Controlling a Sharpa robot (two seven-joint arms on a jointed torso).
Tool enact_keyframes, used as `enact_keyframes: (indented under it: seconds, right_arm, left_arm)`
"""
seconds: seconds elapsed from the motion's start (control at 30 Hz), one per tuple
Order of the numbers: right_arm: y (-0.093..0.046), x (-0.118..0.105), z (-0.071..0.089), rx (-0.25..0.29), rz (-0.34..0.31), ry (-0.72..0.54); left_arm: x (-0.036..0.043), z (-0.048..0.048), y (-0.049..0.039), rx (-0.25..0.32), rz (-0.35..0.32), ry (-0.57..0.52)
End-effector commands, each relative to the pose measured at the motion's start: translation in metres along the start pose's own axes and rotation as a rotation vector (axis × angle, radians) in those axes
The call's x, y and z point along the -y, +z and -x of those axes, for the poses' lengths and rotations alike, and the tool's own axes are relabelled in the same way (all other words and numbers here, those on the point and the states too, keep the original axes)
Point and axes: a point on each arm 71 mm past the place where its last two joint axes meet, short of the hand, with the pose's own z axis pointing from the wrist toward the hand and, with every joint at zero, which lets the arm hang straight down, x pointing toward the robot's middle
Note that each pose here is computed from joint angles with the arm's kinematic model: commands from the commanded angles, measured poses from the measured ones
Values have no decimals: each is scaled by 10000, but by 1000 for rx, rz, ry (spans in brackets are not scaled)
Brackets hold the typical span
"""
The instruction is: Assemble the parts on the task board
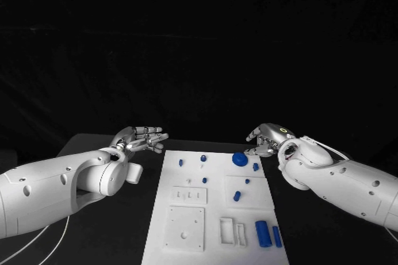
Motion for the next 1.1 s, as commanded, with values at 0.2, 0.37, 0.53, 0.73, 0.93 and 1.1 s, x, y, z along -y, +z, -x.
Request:
enact_keyframes:
  seconds: [0.2,0.37,0.53,0.73,0.93,1.1]
  right_arm:
    - [26,-1,-211,-98,-24,19]
    - [40,4,-299,-113,-33,18]
    - [58,-3,-358,-121,-36,23]
    - [78,-17,-392,-119,-41,27]
    - [95,-5,-405,-108,-56,30]
    - [99,-21,-408,-104,-58,36]
  left_arm:
    - [31,-28,16,-29,-16,-4]
    - [31,-37,17,-32,-16,-4]
    - [32,-53,14,-35,-15,-5]
    - [34,-72,12,-39,-14,-5]
    - [32,-80,10,-41,-11,-5]
    - [28,-63,11,-36,-8,-4]
